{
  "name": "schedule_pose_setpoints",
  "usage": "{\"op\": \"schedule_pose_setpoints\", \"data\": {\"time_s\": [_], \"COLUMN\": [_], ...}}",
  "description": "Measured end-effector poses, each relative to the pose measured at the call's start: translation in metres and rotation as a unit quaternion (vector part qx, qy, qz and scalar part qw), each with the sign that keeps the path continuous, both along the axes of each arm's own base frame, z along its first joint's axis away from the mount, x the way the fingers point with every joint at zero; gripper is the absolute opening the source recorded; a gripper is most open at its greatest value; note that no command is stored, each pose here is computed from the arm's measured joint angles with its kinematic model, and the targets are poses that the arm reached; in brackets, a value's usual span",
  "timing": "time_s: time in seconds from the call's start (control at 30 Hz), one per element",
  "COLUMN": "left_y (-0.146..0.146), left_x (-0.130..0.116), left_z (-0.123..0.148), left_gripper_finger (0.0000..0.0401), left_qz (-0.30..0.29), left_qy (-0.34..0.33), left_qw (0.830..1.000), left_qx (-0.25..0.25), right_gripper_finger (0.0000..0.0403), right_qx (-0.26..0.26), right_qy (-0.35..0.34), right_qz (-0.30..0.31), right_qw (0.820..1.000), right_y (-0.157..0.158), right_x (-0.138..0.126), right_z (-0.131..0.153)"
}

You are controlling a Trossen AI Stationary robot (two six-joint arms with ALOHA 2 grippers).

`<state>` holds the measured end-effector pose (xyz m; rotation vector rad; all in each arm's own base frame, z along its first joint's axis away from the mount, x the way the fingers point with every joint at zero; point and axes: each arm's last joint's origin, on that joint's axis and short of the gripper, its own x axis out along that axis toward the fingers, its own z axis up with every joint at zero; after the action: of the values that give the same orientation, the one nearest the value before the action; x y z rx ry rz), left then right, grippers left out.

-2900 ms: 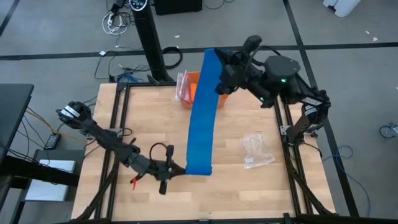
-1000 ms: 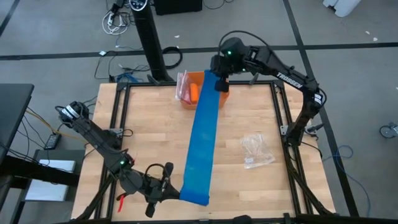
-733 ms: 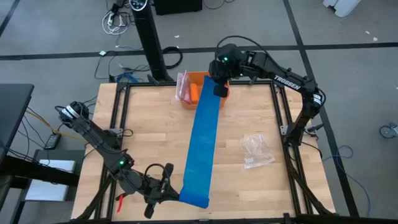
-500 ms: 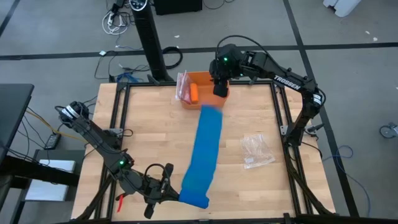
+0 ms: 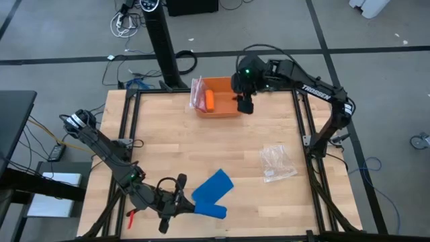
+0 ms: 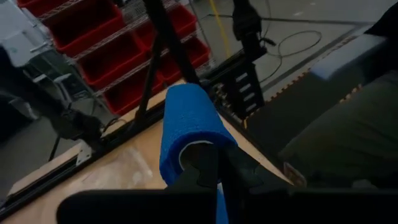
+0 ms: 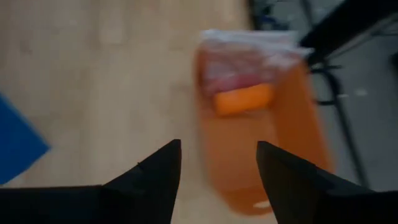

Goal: Roll bandage
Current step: Roll the blue bandage

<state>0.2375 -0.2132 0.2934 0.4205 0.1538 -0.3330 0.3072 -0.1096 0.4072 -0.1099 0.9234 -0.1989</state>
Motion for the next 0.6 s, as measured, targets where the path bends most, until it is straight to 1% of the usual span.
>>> {"op": "schedule_pose_setpoints", "data": {"time_s": [0.07, 0.17, 0.23, 0.33, 0.43, 0.5, 0.6], "left_y": [0.001, 0.002, 0.001, 0.004, 0.007, 0.010, 0.018], "left_x": [0.000, 0.000, 0.000, -0.002, -0.005, -0.006, -0.005], "left_z": [-0.002, -0.003, -0.001, 0.007, 0.016, 0.020, 0.029], "left_gripper_finger": [0.0008, 0.0008, 0.0008, 0.0008, 0.0008, 0.0008, 0.0008], "left_qz": [0.009, 0.019, 0.017, 0.016, 0.005, 0.004, 0.010], "left_qy": [-0.006, -0.012, -0.023, -0.038, -0.052, -0.056, -0.067], "left_qw": [1.000, 1.000, 1.000, 0.999, 0.998, 0.997, 0.995], "left_qx": [-0.002, 0.001, 0.001, -0.014, -0.034, -0.048, -0.071], "right_gripper_finger": [0.0196, 0.0182, 0.0177, 0.0175, 0.0175, 0.0173, 0.0162], "right_qx": [0.015, 0.022, 0.021, 0.026, 0.044, 0.055, 0.060], "right_qy": [0.002, -0.001, -0.023, -0.096, -0.196, -0.268, -0.348], "right_qz": [0.015, 0.034, 0.039, 0.032, 0.030, 0.037, 0.067], "right_qw": [1.000, 0.999, 0.999, 0.995, 0.979, 0.961, 0.933], "right_y": [0.011, 0.027, 0.036, 0.049, 0.068, 0.085, 0.116], "right_x": [-0.001, -0.007, -0.014, -0.029, -0.041, -0.046, -0.051], "right_z": [-0.012, -0.042, -0.066, -0.095, -0.122, -0.136, -0.155]}}
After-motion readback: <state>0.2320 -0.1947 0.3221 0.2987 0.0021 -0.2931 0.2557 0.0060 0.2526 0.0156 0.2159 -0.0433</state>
